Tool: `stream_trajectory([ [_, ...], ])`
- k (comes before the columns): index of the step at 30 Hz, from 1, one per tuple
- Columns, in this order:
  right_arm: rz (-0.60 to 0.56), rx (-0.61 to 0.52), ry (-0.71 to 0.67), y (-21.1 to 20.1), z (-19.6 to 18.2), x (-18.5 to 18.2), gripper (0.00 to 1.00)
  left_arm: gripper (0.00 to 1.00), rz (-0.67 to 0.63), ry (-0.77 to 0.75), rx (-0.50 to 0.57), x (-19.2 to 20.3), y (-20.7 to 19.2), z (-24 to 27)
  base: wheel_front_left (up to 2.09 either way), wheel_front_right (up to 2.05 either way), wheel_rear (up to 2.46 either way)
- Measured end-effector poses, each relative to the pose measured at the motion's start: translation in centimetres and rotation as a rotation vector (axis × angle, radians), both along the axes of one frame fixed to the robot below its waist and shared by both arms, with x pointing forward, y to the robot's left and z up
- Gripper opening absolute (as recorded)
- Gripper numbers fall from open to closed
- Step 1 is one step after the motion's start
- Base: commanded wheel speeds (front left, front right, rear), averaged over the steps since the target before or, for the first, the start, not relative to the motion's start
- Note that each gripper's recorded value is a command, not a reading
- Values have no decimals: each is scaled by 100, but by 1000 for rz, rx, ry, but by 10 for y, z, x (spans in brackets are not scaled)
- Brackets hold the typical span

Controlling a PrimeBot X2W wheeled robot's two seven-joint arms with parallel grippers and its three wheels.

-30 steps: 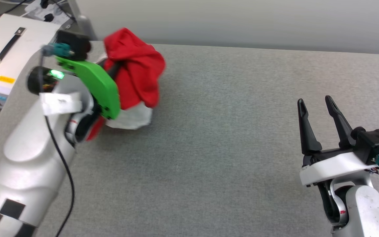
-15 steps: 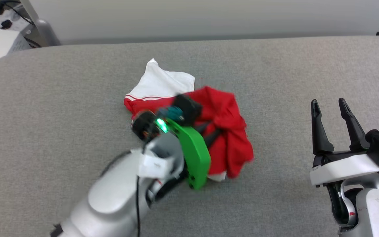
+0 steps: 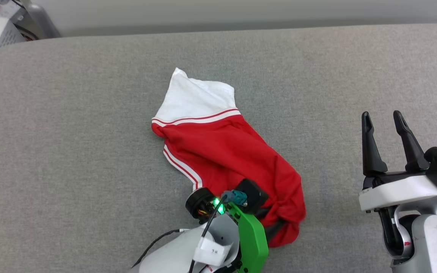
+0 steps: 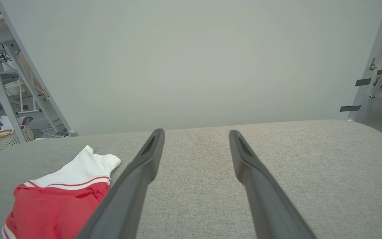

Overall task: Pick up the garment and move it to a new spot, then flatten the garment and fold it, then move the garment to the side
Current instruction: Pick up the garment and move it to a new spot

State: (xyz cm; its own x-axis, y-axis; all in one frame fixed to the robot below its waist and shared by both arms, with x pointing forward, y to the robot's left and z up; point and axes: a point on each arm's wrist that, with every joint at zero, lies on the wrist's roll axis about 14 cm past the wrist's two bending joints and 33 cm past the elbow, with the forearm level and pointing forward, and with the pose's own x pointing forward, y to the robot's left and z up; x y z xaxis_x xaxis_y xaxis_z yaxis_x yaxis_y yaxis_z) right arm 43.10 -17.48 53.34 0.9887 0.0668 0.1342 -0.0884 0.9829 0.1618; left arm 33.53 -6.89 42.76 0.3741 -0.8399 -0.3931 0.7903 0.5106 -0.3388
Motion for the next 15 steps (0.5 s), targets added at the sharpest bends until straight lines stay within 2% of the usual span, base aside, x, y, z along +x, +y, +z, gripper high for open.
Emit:
stream_trajectory([
  [4,10,3,-17,4,8,-4,100,100,53,-123,-77,7,2,24,0,0,0],
  [9,31,6,-18,11,12,-15,100,100,225,-269,-182,28,23,62,0,0,0],
  [11,45,6,-10,16,12,-18,100,100,320,-346,-211,40,39,79,0,0,0],
  [15,76,6,-15,26,16,-20,100,100,499,-455,-198,59,82,97,0,0,0],
])
